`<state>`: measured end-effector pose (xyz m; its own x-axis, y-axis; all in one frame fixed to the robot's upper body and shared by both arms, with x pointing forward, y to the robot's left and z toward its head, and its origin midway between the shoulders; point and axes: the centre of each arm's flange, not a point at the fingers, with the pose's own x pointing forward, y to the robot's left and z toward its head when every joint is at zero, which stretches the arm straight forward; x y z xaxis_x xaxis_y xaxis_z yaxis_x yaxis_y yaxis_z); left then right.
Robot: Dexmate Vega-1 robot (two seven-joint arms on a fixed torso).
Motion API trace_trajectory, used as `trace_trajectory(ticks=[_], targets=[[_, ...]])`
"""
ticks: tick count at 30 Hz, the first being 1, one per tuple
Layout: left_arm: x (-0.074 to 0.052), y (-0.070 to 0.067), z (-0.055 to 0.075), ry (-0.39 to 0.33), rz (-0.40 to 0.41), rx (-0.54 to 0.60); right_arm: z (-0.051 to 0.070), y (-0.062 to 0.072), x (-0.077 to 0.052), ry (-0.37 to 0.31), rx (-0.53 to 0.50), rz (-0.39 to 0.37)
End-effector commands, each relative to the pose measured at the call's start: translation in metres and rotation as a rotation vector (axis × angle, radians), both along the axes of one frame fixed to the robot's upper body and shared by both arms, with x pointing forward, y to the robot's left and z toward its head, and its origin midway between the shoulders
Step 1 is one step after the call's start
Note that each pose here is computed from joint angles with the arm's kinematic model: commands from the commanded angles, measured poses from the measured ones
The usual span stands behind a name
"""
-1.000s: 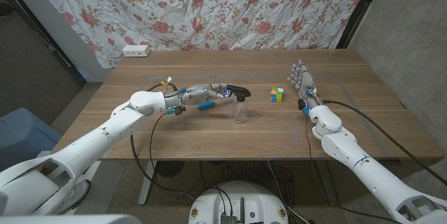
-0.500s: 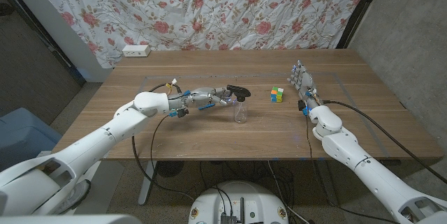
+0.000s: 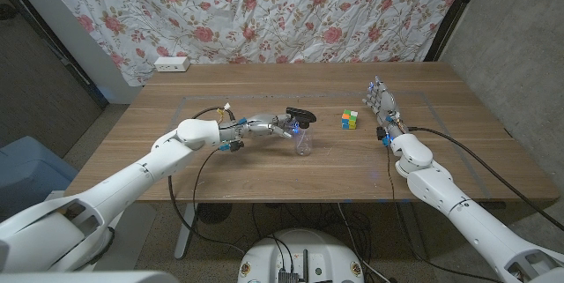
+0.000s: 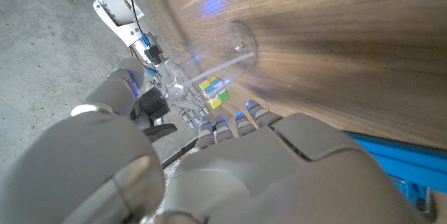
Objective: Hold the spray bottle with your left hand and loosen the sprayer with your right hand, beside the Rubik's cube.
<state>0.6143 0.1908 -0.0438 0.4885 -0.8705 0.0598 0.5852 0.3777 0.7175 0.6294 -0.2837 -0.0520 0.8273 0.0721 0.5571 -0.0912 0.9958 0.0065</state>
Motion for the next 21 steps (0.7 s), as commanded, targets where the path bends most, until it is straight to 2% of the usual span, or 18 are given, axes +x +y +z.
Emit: trace_trajectory(ticks=[1, 21], targets=[[0.005, -0.012, -0.009, -0.010, 0.003, -0.010, -0.002, -0.003, -0.002, 0.003, 0.000, 0.001], [0.018, -0.022, -0.012, -0.028, 0.012, -0.050, -0.005, -0.006, -0.006, 0.010, -0.002, 0.005]])
